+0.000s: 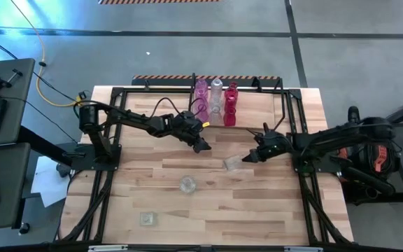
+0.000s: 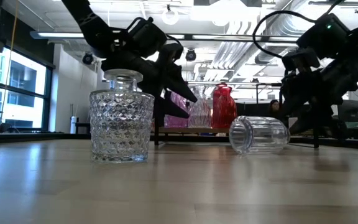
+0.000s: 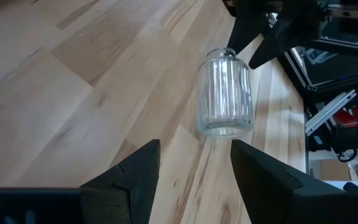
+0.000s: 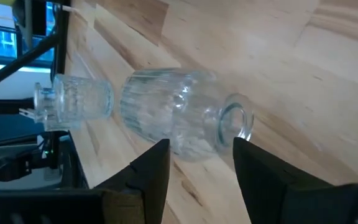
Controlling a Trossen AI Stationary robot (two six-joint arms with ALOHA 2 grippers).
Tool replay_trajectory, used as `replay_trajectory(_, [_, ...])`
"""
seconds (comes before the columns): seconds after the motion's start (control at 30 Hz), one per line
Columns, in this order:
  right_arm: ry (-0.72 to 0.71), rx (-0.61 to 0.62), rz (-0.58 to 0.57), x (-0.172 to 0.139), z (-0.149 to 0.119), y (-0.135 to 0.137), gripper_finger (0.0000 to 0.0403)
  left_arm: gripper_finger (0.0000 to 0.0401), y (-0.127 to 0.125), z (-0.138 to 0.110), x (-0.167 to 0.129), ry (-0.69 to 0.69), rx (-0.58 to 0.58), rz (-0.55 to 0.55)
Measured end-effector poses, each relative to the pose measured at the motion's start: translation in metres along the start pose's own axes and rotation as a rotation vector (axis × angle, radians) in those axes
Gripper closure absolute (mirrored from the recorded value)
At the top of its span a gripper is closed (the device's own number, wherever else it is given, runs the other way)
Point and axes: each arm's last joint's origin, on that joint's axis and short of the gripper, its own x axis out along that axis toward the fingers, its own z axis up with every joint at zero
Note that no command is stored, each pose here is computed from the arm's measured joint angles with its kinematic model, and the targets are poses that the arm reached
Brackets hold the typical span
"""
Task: Sort vases onto shelf
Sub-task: Put the transparent vase on the shelf
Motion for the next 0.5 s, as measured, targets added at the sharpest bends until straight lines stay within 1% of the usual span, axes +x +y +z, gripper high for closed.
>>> replay_trajectory(0.17, [0.000, -0.015, -0.018, 0.011, 0.001, -0.004, 0.0245, 0.0215, 0.000, -0.001, 0.000, 0.006, -0.002, 0.004])
replay_trajectory(0.37, [-0.042, -0.024, 0.028, 0.020, 0.007, -0.004, 0.0245, 0.0215, -0.003, -0.003, 0.002, 0.017, -0.025, -0.001])
replay_trajectory(0.5, [-0.065, -0.028, 0.041, 0.022, 0.012, -0.005, 0.0245, 0.0215, -0.009, -0.009, 0.004, 0.061, -0.049, -0.039])
